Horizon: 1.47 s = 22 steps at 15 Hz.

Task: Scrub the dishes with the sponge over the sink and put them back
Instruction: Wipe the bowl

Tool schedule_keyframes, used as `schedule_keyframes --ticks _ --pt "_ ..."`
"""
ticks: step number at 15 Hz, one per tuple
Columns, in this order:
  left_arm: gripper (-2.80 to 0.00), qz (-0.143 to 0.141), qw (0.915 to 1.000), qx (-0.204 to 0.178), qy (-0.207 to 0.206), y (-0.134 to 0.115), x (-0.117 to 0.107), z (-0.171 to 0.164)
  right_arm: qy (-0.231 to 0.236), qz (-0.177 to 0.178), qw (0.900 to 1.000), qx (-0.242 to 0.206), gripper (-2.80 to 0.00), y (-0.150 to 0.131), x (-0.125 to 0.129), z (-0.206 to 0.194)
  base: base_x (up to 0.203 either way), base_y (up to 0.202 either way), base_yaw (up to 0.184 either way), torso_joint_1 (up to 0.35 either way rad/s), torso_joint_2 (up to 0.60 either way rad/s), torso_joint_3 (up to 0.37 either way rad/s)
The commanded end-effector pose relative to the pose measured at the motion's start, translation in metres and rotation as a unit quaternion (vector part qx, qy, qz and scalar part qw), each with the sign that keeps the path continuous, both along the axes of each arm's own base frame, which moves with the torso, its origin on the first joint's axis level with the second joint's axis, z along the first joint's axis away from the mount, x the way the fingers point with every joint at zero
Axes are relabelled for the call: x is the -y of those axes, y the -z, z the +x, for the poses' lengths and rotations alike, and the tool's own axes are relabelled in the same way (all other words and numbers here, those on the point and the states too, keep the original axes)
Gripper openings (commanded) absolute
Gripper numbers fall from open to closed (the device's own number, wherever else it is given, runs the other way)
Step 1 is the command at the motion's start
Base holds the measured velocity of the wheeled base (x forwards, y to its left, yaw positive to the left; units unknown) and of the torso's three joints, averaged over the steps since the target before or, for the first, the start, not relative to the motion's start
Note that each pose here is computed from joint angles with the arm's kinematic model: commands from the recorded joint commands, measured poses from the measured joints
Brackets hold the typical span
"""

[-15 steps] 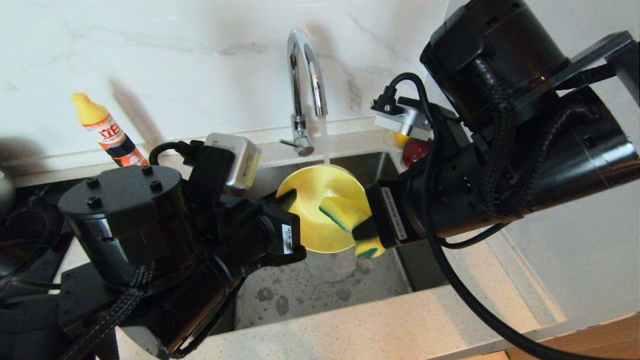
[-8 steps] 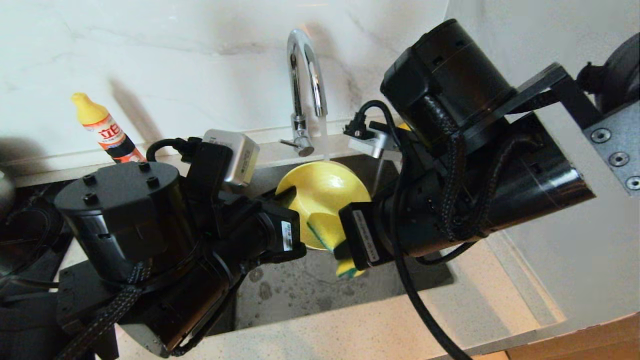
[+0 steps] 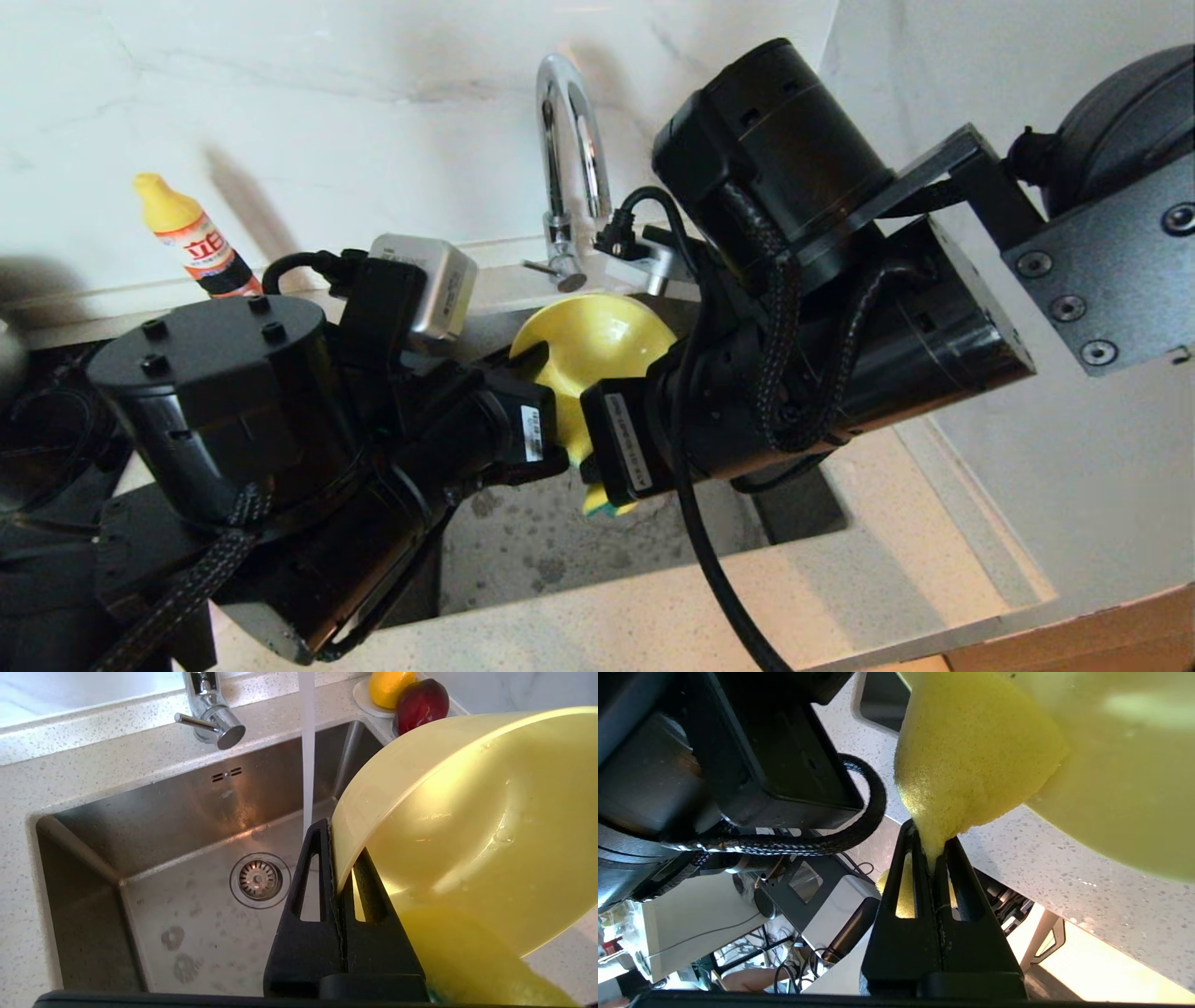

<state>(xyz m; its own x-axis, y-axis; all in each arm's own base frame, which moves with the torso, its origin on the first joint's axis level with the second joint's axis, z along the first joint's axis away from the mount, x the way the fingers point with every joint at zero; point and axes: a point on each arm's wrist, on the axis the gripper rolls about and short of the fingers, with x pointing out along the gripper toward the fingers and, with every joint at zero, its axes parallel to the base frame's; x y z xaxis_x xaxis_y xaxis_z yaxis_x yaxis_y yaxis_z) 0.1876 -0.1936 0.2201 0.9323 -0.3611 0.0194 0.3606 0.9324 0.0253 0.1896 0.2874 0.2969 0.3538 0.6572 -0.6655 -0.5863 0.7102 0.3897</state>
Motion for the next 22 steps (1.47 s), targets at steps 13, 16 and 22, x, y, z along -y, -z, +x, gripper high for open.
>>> schedule_keyframes --ticks 13,16,22 --pt "-2.80 -0.007 0.9999 0.002 -0.009 -0.002 -0.001 0.000 0.029 0.015 0.999 0.009 -2.80 -0.022 0.037 -0.004 0.000 0.000 0.000 0.000 0.00 0.000" --pt "-2.80 -0.005 1.0000 -0.001 -0.008 0.000 -0.001 -0.001 0.033 0.028 0.999 0.021 -2.80 -0.031 0.044 -0.004 0.000 0.000 0.000 0.000 0.00 0.000" --pt "-2.80 0.005 0.9999 -0.009 -0.004 0.007 -0.001 -0.001 0.029 0.042 0.998 0.036 -2.80 -0.031 0.034 0.003 0.000 0.000 0.000 0.000 0.00 0.000"
